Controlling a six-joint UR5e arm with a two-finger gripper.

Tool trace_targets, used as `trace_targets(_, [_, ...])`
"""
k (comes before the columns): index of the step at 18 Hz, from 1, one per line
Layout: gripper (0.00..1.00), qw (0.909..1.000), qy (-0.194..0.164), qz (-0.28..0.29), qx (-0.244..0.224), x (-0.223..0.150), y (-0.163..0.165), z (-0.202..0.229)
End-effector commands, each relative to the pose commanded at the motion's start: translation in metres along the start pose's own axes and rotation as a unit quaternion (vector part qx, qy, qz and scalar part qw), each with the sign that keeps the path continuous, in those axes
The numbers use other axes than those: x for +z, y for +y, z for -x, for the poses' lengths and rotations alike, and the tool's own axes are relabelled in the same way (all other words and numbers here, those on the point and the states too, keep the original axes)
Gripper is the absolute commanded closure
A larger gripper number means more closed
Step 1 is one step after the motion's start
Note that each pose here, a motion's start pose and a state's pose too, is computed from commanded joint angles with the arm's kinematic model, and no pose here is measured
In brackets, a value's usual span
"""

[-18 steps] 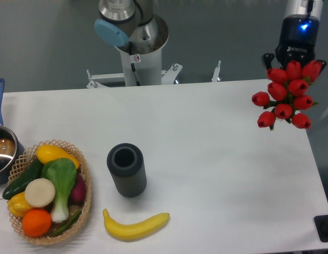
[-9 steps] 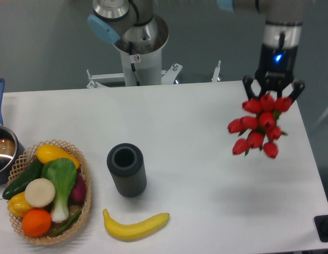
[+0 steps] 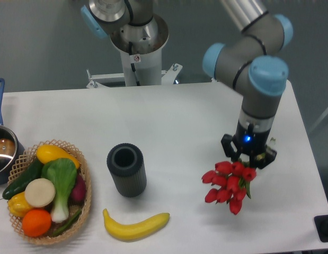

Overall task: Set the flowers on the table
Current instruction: 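Carry the red tulips down toward the table beside the banana, then open the gripper to release the tulips and raise it away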

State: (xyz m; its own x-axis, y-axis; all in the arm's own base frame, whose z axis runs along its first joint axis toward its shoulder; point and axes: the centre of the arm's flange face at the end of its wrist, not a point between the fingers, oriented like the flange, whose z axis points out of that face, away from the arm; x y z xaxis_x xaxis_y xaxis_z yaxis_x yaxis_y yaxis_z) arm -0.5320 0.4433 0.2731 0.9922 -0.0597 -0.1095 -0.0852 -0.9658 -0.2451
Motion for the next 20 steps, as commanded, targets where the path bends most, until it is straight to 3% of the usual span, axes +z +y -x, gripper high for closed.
trace_targets(11, [0.57, 0.9998, 0.019, 0.008, -0.005, 0.036, -0.001, -0.002])
trace_targets(14, [0.36, 0.9998, 0.019, 0.008, -0.005, 0.038, -0.001, -0.001])
trace_targets(19, [0.00, 1.0000, -0.008, 0.001, 0.001, 0.008, -0.010, 0.008])
trace_targets(20, [0.00, 0.9997, -0.023, 0.005, 0.003, -0.008, -0.012, 0.009])
